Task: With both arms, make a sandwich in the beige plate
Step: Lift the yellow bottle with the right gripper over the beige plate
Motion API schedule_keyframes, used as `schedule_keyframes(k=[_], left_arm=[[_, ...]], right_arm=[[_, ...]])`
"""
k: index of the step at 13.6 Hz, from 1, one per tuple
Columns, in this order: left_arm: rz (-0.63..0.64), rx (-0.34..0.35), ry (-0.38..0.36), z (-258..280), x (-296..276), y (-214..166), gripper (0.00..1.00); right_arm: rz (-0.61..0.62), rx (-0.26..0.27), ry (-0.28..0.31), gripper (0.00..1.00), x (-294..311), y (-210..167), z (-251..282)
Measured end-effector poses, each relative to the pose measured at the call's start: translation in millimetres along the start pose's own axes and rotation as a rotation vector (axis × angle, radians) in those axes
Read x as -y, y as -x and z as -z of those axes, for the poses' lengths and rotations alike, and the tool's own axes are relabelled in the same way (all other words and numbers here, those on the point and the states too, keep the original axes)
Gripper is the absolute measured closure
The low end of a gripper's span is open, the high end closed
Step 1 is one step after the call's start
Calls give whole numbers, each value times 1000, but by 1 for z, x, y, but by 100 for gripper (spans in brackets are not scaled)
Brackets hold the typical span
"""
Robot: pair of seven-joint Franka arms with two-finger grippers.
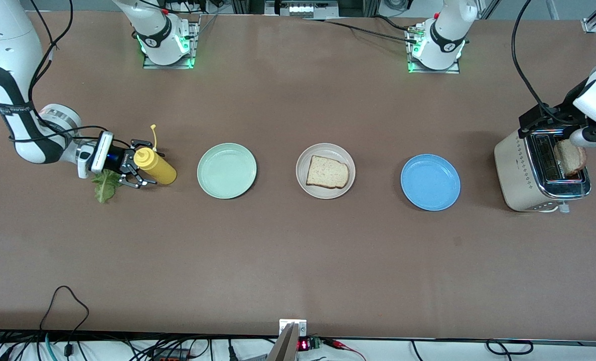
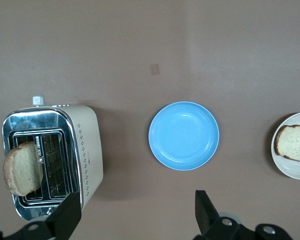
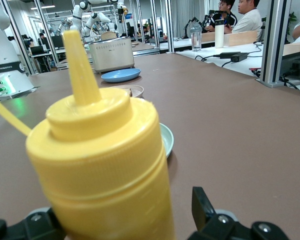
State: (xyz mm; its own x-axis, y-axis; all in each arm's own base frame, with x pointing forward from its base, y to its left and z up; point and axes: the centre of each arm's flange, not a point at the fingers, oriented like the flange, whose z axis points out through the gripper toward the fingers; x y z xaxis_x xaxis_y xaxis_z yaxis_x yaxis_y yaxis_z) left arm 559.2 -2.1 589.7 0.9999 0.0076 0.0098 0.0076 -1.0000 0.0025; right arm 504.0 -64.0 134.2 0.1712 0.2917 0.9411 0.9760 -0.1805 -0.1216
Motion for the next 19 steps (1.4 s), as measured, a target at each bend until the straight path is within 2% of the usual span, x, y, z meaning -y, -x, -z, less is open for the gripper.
schedule_keyframes(k=[2, 3, 5, 7, 9, 12, 14, 19], left_arm=[[38, -27, 78, 11, -3, -3, 0], [44, -33, 90, 14, -2, -3, 0], [40, -33, 70, 14, -1, -4, 0], [23, -10, 12, 11, -2, -1, 0], [19, 6, -4, 9, -2, 0, 0], [18, 14, -5, 7, -2, 1, 0], [17, 18, -5, 7, -3, 2, 0], [15, 23, -5, 6, -4, 2, 0]], right_arm=[[3, 1, 1, 28, -1, -1, 0], [3, 1, 1, 36, -1, -1, 0], [5, 3, -1, 40, -2, -2, -1], [-29, 9, -2, 49, -6, -6, -4], [-75, 41, 12, 49, -15, -21, -7], [-101, 140, 43, 50, -31, -83, -18], [-128, 219, 42, 55, -32, -128, -35], [-176, 463, 64, 55, -16, -207, -94]])
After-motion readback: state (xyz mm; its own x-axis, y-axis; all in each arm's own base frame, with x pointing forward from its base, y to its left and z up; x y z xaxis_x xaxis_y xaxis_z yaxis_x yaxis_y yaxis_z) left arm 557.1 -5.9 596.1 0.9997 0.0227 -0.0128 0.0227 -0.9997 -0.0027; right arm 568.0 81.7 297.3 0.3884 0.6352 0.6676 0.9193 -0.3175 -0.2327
